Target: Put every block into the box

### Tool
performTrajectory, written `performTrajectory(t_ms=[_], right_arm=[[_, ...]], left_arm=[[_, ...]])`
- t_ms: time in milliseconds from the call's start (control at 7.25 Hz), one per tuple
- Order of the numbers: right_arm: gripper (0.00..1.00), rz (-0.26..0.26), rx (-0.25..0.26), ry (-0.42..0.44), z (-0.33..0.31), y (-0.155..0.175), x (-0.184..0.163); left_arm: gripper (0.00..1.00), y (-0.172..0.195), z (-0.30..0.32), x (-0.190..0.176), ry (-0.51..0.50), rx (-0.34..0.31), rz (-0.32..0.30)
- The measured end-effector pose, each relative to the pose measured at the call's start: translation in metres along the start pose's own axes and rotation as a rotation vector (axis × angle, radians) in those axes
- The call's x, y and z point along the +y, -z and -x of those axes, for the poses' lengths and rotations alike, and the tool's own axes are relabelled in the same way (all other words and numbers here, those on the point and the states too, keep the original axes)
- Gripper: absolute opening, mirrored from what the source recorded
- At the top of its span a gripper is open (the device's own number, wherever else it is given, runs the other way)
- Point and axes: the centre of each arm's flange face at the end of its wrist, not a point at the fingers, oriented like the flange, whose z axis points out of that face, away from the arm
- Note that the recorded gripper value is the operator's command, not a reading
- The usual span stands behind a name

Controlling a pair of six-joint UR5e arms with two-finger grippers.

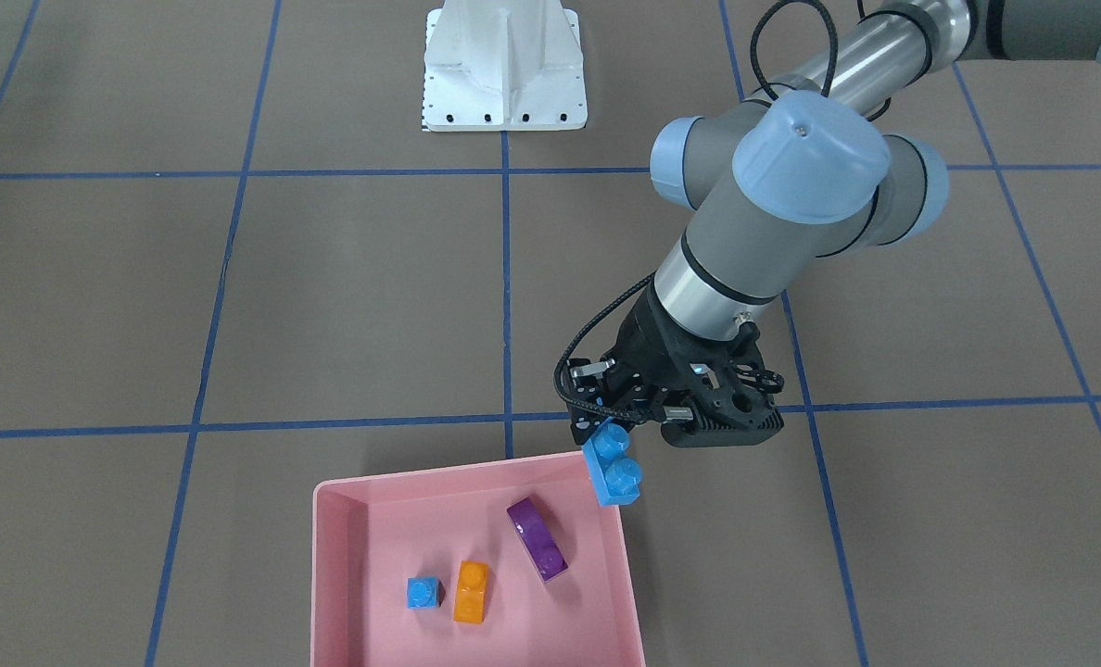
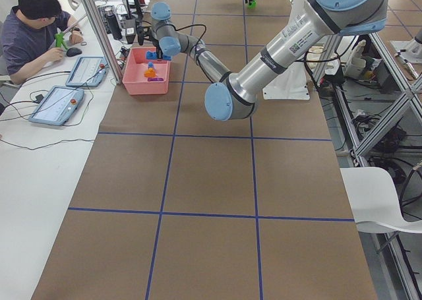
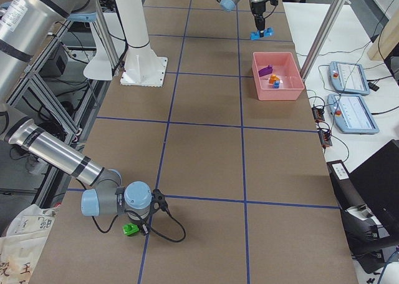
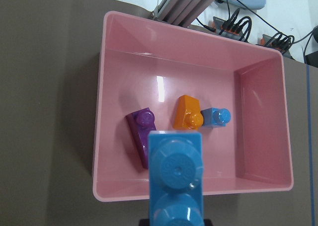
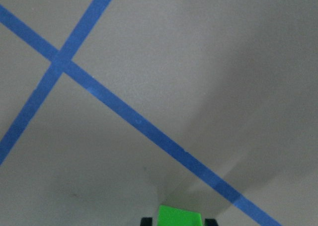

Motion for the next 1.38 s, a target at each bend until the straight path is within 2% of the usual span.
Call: performTrajectory(t_ms=[276, 414, 552, 690, 1103, 1241, 1379], right_arm=[[0.0, -0.002, -0.001, 0.003, -0.001, 0.0, -0.001], [0.0, -0.005, -0.005, 0.004, 0.0, 0.0, -0.001], [0.0, -0.012, -0.012, 0.007, 0.001, 0.001, -0.003], [0.0, -0.026, -0.026, 0.014, 0.005, 0.005, -0.008], [0.0, -0.045, -0.094, 0.032, 0.027, 0.029, -0.04], [0.0, -0.042, -0.111, 0.019, 0.037, 0.048, -0.061], [0.0, -0.032, -0.127, -0.005, 0.049, 0.073, -0.085]], left_arm=[[0.0, -0.046, -0.022, -0.029, 0.071, -0.002, -0.093], [0.0, -0.068, -0.042, -0.023, 0.094, -0.007, -0.129], [0.72, -0.091, -0.053, -0.01, 0.11, -0.014, -0.163], [1.0, -0.109, -0.059, 0.005, 0.132, -0.019, -0.19], [1.0, -0.134, -0.071, 0.037, 0.152, -0.019, -0.225], [1.0, -0.132, -0.074, 0.041, 0.149, -0.012, -0.222], [1.0, -0.124, -0.076, 0.043, 0.146, -0.005, -0.192]])
